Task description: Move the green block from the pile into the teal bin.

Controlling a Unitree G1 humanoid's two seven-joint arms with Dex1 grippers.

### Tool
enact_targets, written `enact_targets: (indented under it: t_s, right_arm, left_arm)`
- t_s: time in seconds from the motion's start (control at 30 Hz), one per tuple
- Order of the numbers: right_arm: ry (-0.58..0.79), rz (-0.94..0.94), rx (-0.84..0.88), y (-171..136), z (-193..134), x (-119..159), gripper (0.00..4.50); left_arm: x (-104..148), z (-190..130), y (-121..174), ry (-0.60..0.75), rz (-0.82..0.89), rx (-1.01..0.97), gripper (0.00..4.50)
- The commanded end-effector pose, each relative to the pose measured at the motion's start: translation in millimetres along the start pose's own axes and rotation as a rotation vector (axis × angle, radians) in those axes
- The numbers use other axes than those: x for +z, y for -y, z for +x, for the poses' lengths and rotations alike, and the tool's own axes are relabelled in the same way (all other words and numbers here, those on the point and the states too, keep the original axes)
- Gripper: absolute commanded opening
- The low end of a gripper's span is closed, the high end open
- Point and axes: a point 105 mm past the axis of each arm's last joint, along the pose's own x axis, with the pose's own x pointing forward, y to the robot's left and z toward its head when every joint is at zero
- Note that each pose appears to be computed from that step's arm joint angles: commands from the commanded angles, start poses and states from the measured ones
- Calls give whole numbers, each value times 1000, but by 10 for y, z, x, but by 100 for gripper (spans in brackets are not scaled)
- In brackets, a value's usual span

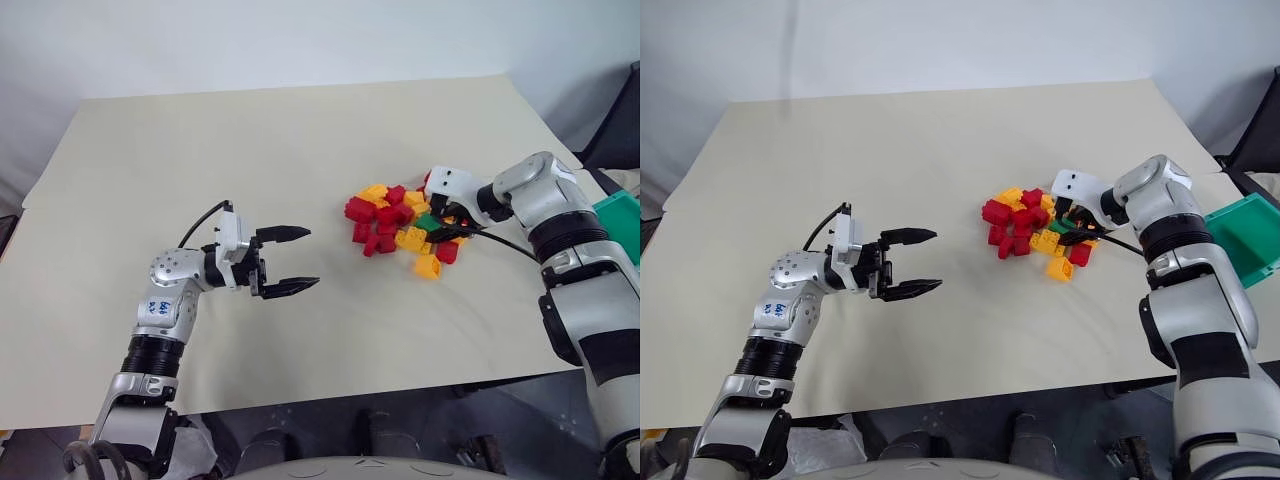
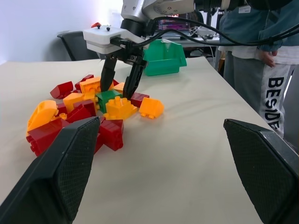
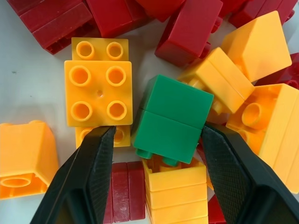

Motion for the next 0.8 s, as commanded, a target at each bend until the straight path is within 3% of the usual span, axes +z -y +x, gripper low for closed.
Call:
enact_targets:
  t_s: [0.03, 0.1, 0.13, 0.43, 0.53, 0.67, 0.8]
  right_arm:
    - [34, -7, -14, 28, -30, 52, 231]
    - [52, -2, -21, 42, -48, 84, 160]
    - [56, 5, -35, 63, -61, 94, 148]
    - [137, 24, -91, 171, -379, 168, 148]
    - [206, 79, -157, 235, -698, 183, 148]
    - [232, 158, -248, 236, -1014, 48, 148]
    - [189, 269, -393, 231, -1354, -290, 148]
  left_arm:
    - [92, -16, 10, 22, 36, 7, 450]
    - [93, -22, 15, 21, 36, 9, 450]
    - [92, -25, 16, 21, 35, 9, 450]
    - [97, 0, 18, 22, 39, -2, 450]
    - [110, 44, 13, 31, 39, -22, 450]
    - [132, 117, -11, 45, 45, -42, 450]
    - [159, 207, -36, 61, 48, -64, 450]
